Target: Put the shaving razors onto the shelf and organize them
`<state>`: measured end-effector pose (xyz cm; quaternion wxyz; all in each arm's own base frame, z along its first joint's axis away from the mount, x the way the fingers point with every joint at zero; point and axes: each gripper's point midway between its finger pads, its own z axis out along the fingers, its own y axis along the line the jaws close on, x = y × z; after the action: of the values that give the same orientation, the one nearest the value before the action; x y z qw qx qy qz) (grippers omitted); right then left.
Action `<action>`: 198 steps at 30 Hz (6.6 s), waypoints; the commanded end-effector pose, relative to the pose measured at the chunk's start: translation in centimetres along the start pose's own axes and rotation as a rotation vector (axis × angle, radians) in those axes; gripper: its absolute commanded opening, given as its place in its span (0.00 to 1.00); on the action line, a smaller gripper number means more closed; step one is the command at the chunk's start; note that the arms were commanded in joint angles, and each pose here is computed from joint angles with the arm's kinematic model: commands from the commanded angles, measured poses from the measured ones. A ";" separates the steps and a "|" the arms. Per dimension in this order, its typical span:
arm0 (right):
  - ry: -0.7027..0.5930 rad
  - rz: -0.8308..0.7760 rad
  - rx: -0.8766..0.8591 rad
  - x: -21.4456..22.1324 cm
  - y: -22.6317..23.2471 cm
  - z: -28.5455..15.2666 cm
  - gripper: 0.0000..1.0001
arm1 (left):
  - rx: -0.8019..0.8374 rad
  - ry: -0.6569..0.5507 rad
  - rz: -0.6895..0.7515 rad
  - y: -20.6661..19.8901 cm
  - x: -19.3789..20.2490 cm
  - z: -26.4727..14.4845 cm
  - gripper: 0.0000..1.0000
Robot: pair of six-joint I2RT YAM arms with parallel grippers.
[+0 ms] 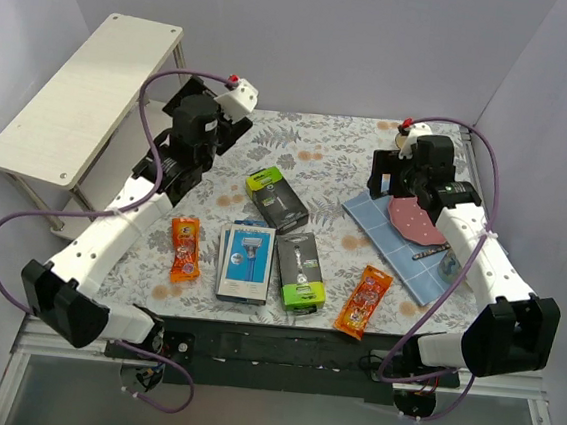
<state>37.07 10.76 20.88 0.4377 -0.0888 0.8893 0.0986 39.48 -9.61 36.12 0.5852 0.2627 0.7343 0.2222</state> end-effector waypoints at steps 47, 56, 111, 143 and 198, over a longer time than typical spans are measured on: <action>0.045 -0.158 -0.367 1.9 4.4 0.6 0.98 | -0.589 0.370 0.406 12.9 5.9 15.7 0.97; 0.049 -0.145 -0.372 2.3 4.2 0.9 0.98 | -0.619 0.376 0.456 12.7 5.2 18.8 0.82; 0.045 -0.026 -0.340 3.5 1.3 1.5 0.98 | -0.193 -0.945 0.385 -13.7 -21.7 6.8 0.00; -0.488 -0.380 -0.489 -14.7 11.0 13.2 0.97 | -0.254 -0.278 -0.412 3.3 6.7 -11.9 0.98; -0.382 -0.368 -0.384 -11.2 3.1 9.6 0.13 | -0.374 -0.028 -0.352 0.5 19.0 9.3 0.73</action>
<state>52.29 16.01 22.54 0.5784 -0.2805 0.7454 0.1767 42.00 3.80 16.12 0.6042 0.0315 0.7540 0.2557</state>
